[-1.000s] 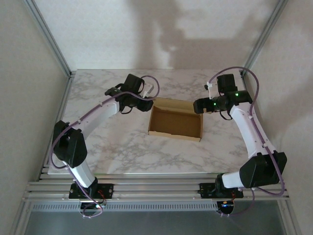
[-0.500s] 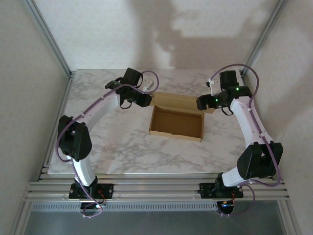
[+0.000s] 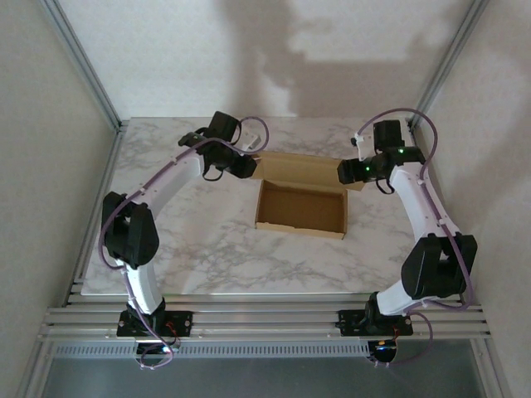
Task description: Fold the paper box
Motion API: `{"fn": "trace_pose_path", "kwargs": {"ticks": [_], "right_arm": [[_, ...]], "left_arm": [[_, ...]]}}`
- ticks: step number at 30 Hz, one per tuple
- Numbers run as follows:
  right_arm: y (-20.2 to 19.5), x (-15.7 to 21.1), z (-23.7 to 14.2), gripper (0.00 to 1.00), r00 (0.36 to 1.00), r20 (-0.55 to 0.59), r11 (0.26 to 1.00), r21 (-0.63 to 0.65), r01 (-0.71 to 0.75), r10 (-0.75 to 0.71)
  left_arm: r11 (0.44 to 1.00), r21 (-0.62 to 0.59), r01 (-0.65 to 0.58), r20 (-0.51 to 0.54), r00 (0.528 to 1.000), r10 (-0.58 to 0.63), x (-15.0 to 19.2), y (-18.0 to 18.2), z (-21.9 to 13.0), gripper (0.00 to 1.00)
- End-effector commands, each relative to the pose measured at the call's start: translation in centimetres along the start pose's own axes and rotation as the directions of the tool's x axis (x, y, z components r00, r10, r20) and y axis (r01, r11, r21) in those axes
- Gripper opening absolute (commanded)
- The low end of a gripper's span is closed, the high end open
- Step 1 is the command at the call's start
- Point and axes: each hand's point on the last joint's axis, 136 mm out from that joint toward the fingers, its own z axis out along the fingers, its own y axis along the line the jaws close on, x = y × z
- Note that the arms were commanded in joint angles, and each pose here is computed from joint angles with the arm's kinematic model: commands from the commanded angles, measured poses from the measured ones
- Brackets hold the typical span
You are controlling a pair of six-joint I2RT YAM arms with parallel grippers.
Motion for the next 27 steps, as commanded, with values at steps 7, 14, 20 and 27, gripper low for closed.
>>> {"fn": "trace_pose_path", "kwargs": {"ticks": [7,14,20,27], "right_arm": [[-1.2,2.0,1.4,0.54,0.996,-0.072,0.997,0.055,-0.057,0.061],[-2.2,3.4,1.6,0.52,0.987,-0.098,0.986,0.124,-0.112,0.124],[-1.6,3.7,1.1,0.51,0.986,-0.081,0.984,0.108,-0.139,0.148],[-1.2,3.3,0.4,0.35,0.985,-0.049,0.983,0.089,-0.161,0.166]], "left_arm": [[0.995,0.090,0.033,-0.015,0.999,-0.032,-0.5,-1.0,0.1,0.25],[0.987,0.156,0.027,0.010,1.000,-0.029,-1.1,-2.4,-0.3,0.26],[0.982,0.190,0.010,0.022,1.000,-0.014,-1.4,-3.3,-0.6,0.36],[0.981,0.195,0.009,0.029,0.999,-0.015,-1.7,-4.0,-0.3,0.41]]}}
